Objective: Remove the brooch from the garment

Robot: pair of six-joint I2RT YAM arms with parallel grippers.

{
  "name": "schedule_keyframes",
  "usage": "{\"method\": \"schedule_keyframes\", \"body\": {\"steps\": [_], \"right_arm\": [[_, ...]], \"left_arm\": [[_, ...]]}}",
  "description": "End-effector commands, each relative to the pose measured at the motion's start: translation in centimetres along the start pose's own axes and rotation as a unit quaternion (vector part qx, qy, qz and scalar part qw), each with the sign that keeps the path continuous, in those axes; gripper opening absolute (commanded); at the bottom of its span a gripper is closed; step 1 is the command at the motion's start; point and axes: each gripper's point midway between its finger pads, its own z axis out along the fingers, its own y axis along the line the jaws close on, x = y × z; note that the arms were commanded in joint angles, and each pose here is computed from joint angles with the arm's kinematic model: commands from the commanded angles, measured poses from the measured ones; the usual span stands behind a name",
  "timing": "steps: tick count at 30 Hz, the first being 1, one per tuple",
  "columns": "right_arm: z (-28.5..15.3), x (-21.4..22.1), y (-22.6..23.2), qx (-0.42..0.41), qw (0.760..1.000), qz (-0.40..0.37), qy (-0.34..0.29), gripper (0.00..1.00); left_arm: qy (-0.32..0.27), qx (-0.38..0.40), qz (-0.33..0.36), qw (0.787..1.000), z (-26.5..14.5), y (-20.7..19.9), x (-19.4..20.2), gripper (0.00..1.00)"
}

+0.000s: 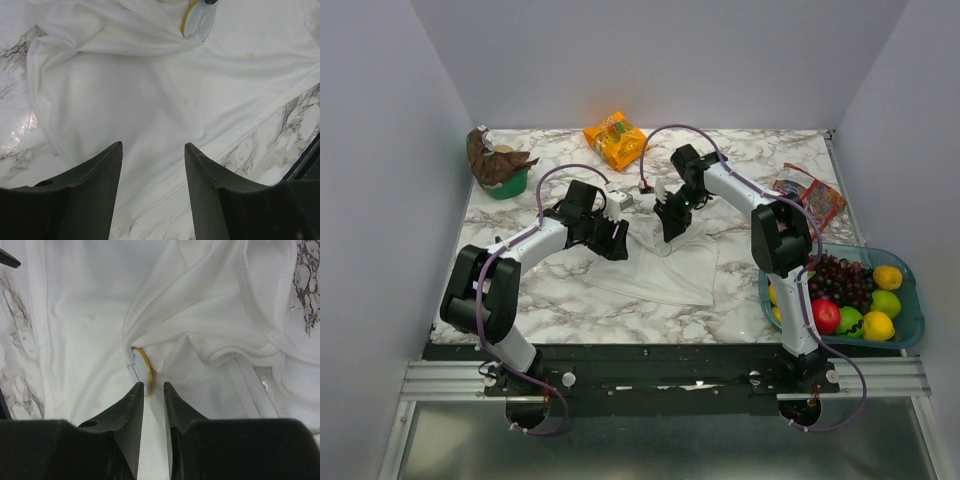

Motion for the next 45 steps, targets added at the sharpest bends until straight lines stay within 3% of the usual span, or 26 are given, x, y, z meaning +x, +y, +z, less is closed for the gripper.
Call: {"method": "schedule_keyframes", "body": {"steps": [1,25,30,33,39,45], "right_arm": [[0.2,-0.5,1.1,-0.022,1.0,-0.01,-0.004,0.28],[1.8,0.3,0.0,0.009,0.999,-0.01,0.043,0.28],[1.7,0.1,0.1,0.008,0.999,-0.012,0.04,0.17],[1.5,-0.2,0.5,0.004,0.999,-0.017,0.038,0.03],[-0.3,-1.5,0.7,0.059,0.998,-0.026,-0.008,0.01],[-3.6,-5.5,1.0,0.148,0.983,0.017,-0.106,0.01]], "left_arm": [[-0.009,-0.009,0.012,1.0,-0.4,0.4,-0.5,0.62],[-0.009,-0.009,0.015,1.0,-0.3,0.4,-0.5,0.62],[-0.011,-0.01,0.016,1.0,-0.4,0.4,-0.6,0.62],[-0.013,-0.009,0.016,1.0,-0.4,0.4,-0.6,0.62],[-0.04,0.014,0.001,0.999,-0.7,-0.8,-1.9,0.62],[-0.081,0.006,-0.024,0.996,-0.6,-0.4,-4.5,0.61]]}}
